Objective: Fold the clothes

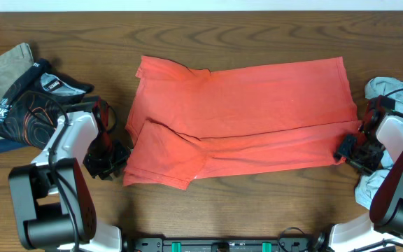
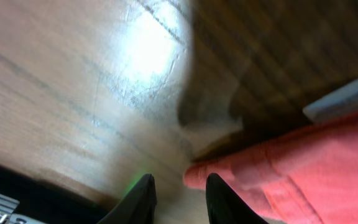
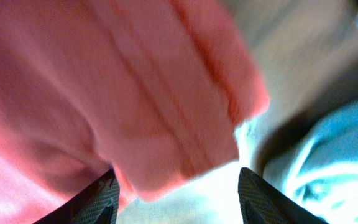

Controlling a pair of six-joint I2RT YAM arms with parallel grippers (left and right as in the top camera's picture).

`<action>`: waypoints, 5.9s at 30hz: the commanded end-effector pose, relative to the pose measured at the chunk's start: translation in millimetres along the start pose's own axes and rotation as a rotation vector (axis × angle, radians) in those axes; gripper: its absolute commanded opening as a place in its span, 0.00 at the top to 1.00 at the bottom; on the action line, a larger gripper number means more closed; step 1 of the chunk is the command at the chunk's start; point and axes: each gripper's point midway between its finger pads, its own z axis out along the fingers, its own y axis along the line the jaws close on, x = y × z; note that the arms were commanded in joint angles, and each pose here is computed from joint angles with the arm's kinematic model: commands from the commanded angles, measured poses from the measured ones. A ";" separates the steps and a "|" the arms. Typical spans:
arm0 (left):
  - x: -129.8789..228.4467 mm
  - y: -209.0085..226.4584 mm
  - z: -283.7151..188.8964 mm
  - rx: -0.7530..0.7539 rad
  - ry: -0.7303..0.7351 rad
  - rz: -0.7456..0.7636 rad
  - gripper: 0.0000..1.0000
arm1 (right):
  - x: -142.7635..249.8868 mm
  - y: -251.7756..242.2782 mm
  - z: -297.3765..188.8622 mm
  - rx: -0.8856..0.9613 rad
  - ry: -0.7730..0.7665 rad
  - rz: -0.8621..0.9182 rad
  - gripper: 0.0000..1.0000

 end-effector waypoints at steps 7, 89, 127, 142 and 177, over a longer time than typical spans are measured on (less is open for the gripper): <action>-3.9 -21.7 -70.4 0.217 -0.235 0.095 0.70 | -33.0 4.0 -59.6 -0.028 -0.041 0.007 0.37; 26.9 -243.7 -139.7 -0.091 -0.954 0.904 0.40 | -26.7 17.3 -64.3 -0.106 -0.007 -0.028 0.19; 54.3 -168.7 1.1 -0.039 -0.456 0.724 0.43 | -33.5 19.3 -64.6 -0.114 -0.035 -0.026 0.18; 26.1 -172.1 -20.4 -0.097 -0.600 0.718 0.87 | -33.5 19.1 -64.5 -0.113 -0.035 -0.026 0.18; 4.0 -135.4 -40.4 0.080 -0.293 0.581 0.42 | -79.2 31.0 -69.0 -0.163 -0.216 -0.005 0.29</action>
